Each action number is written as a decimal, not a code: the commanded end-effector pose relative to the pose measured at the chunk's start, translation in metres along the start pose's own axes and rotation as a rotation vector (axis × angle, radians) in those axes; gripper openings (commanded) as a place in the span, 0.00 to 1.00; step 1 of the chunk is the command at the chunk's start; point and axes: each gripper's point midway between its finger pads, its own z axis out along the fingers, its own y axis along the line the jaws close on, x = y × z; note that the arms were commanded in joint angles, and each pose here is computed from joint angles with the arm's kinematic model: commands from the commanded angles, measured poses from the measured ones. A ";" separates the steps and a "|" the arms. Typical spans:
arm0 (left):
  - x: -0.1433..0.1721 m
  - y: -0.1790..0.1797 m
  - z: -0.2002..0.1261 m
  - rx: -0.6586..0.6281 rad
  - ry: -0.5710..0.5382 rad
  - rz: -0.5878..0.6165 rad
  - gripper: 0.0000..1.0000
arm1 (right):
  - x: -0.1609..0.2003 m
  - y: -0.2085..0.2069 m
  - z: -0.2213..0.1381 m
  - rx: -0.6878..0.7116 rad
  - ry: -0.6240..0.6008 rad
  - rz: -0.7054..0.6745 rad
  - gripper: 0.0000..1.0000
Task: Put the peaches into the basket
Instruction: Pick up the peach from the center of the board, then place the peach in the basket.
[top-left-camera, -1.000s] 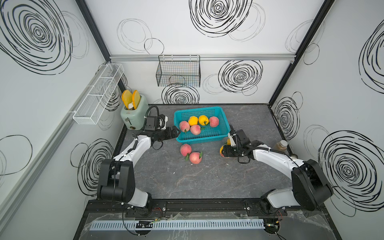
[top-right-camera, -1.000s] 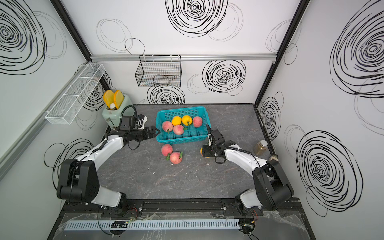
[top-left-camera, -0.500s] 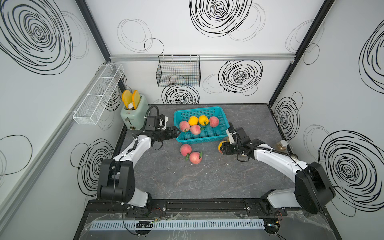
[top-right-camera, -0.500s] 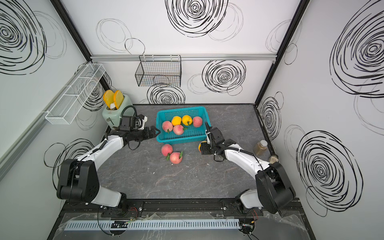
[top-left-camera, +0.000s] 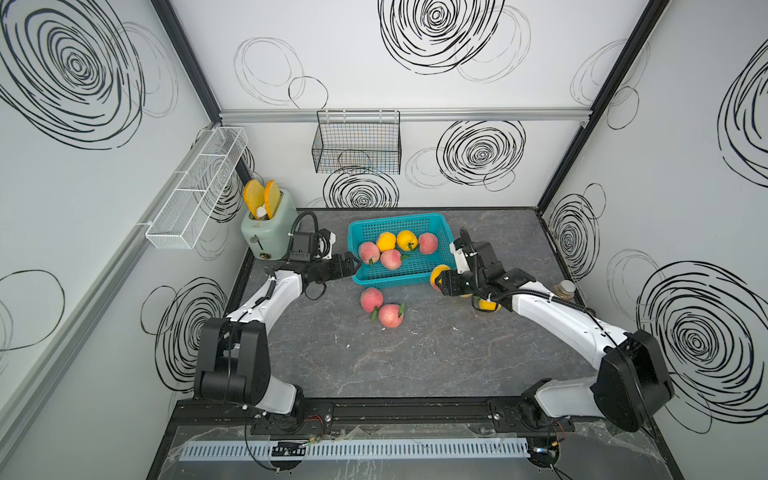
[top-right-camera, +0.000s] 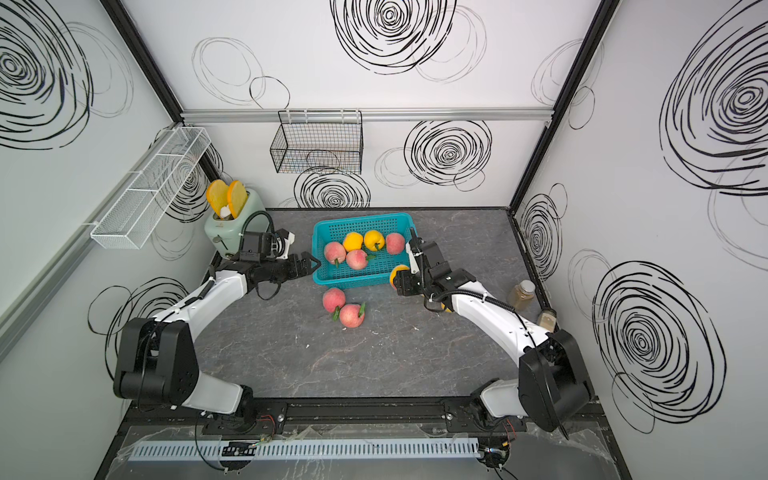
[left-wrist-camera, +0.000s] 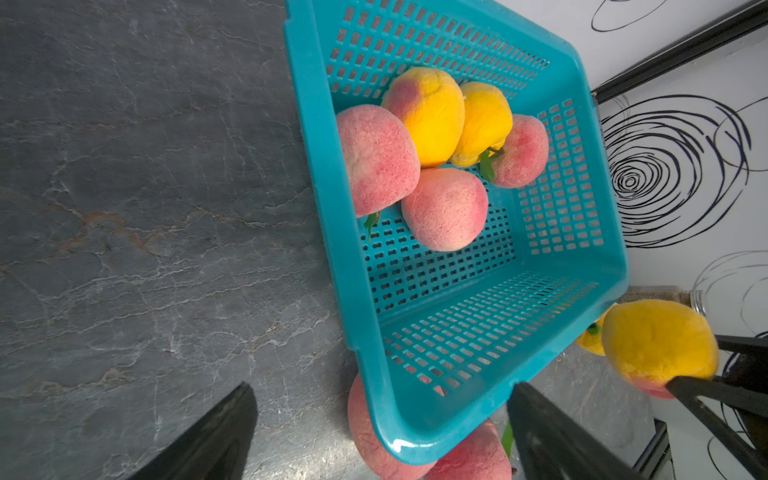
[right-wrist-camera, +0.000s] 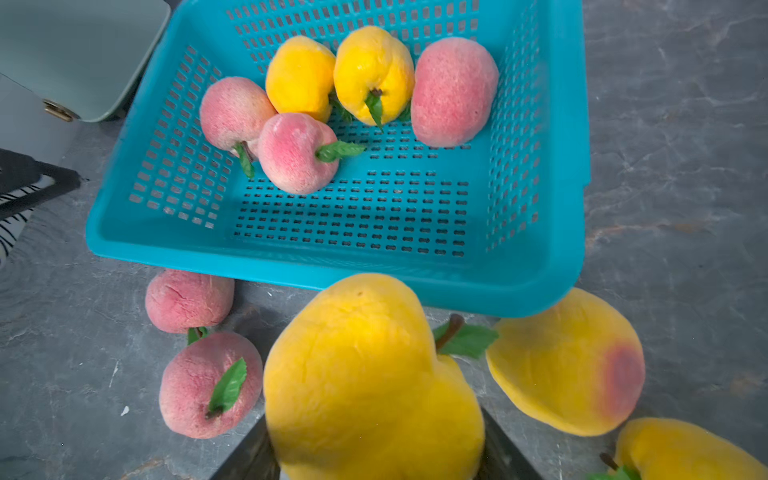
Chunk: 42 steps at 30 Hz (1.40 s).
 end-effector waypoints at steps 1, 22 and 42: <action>-0.002 -0.006 0.000 0.019 -0.010 0.017 0.98 | -0.018 0.014 -0.004 -0.042 -0.034 -0.028 0.62; 0.003 -0.010 0.004 0.019 0.007 0.028 0.98 | -0.077 0.063 0.021 -0.144 -0.079 -0.110 0.62; 0.006 -0.018 0.005 0.056 0.016 0.032 0.98 | -0.085 0.135 0.087 -0.239 -0.001 -0.210 0.62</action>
